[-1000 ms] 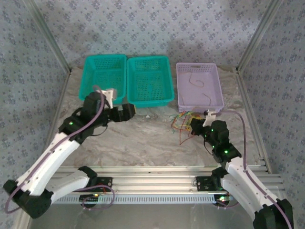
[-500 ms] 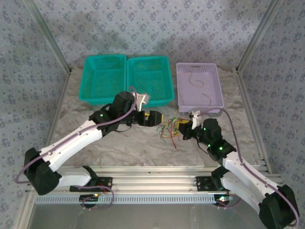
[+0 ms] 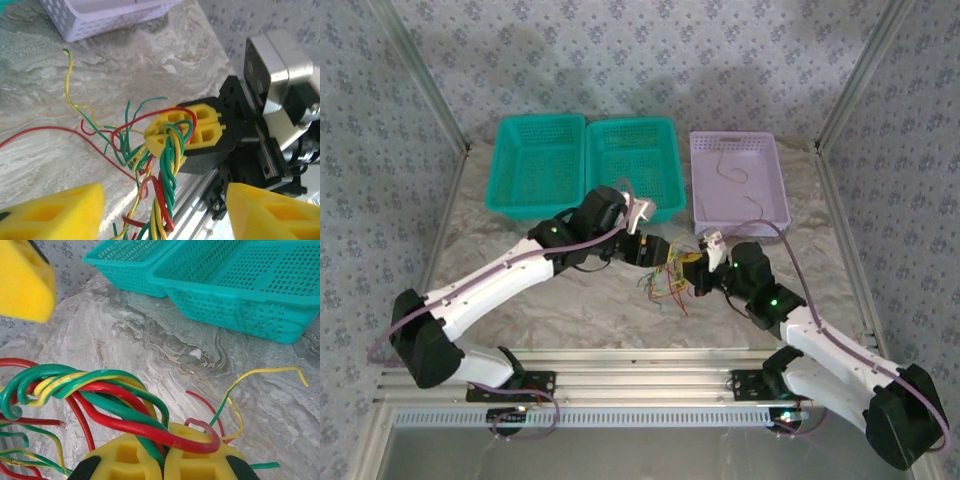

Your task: Untangle the cables

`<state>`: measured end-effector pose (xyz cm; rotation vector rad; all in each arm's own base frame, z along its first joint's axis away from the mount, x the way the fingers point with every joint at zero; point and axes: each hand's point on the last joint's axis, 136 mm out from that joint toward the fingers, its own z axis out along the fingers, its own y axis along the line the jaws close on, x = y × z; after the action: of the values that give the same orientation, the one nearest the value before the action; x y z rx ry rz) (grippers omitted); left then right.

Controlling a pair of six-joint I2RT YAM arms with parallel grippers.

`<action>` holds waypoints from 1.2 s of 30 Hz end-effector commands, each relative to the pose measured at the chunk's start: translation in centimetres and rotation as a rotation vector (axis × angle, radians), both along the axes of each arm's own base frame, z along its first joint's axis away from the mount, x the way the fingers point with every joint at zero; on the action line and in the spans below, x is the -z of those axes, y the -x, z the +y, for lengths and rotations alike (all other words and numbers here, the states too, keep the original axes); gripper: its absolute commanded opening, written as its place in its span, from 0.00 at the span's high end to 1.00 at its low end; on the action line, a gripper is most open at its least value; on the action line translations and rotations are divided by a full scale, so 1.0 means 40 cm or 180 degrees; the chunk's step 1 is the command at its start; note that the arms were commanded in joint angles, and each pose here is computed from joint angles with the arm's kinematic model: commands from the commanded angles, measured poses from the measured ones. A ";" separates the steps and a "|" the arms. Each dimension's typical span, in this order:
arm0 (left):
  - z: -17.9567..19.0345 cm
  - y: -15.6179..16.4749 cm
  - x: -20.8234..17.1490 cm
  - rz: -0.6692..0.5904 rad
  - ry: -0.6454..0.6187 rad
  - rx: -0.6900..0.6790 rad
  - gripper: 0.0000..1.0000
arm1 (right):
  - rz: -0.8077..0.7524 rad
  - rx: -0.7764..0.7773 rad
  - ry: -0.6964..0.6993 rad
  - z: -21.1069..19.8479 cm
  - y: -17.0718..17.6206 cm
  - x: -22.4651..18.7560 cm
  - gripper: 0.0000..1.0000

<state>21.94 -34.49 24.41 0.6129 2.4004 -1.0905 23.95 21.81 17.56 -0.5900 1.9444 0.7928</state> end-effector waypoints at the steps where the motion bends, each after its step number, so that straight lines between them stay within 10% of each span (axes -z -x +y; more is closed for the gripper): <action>1: 0.001 0.021 0.011 -0.0036 -0.0193 0.0166 0.39 | -0.0192 0.0009 -0.0018 0.005 -0.013 -0.054 1.00; 18: 0.010 0.017 0.025 -0.0058 -0.0315 0.0107 0.53 | -0.0148 -0.0162 -0.0032 0.033 -0.001 -0.059 1.00; 32: 0.007 0.017 0.024 -0.0053 -0.0326 0.0125 1.00 | -0.0124 -0.0141 0.0058 0.041 -0.007 -0.040 1.00; 36: 0.010 0.022 0.021 -0.0064 -0.0326 0.0152 1.00 | -0.0141 -0.0087 0.0055 0.033 -0.009 -0.041 1.00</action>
<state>21.29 -33.64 22.42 0.6841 2.4801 -0.9569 23.97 23.04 17.10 -0.6431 1.9736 0.7880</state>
